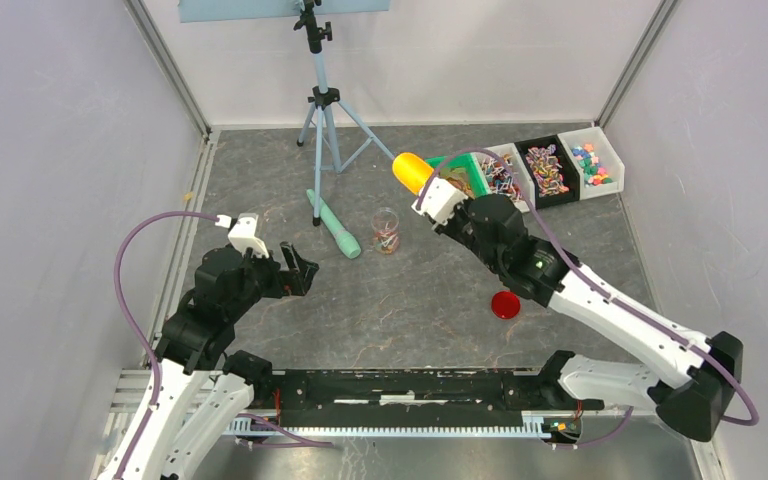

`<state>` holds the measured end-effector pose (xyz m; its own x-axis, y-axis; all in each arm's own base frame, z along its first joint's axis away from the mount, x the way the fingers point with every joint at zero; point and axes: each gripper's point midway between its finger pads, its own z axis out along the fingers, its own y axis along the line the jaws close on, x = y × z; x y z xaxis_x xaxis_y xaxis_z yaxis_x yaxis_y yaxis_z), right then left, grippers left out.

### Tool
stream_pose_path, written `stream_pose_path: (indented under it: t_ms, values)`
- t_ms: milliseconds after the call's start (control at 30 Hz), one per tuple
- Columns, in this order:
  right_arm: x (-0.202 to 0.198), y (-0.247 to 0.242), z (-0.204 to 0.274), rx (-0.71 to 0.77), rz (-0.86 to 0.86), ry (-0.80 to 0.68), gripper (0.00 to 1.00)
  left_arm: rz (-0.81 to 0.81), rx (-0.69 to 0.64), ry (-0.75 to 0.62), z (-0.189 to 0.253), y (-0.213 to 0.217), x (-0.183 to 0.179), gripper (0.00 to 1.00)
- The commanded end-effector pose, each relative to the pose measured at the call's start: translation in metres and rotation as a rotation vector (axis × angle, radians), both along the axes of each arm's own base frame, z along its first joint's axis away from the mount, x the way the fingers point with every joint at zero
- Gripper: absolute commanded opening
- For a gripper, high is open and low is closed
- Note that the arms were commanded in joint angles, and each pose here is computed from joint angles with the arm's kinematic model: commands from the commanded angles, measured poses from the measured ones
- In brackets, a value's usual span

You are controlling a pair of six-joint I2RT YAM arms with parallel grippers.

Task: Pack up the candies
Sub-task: Scoop the fake candies from the storage box.

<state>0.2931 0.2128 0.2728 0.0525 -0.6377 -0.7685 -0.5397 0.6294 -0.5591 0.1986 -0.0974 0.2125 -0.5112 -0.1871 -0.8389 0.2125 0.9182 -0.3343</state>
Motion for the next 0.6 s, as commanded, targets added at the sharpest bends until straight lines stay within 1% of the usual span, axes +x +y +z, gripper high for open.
stream_pose_path:
  t_ms: [0,133,300,433,567]
  values:
    - [0.035,-0.030,0.031,0.021,-0.177,-0.036,0.00,-0.004,0.003,-0.023,0.004,-0.001,0.004,1.00]
    - [0.064,-0.077,0.018,0.062,-0.326,0.112,0.00,-0.006,0.003,-0.021,0.004,-0.001,0.004,1.00]
    - [0.081,-0.123,-0.002,0.039,-0.464,0.250,0.00,-0.015,0.000,-0.019,0.003,-0.003,0.004,1.00]
    - [0.089,-0.148,-0.020,0.018,-0.526,0.346,0.00,-0.016,-0.001,-0.021,0.004,-0.003,0.004,1.00]
    - [0.095,-0.162,-0.039,0.031,-0.539,0.451,0.00,-0.015,-0.001,-0.021,0.004,-0.003,0.004,1.00]
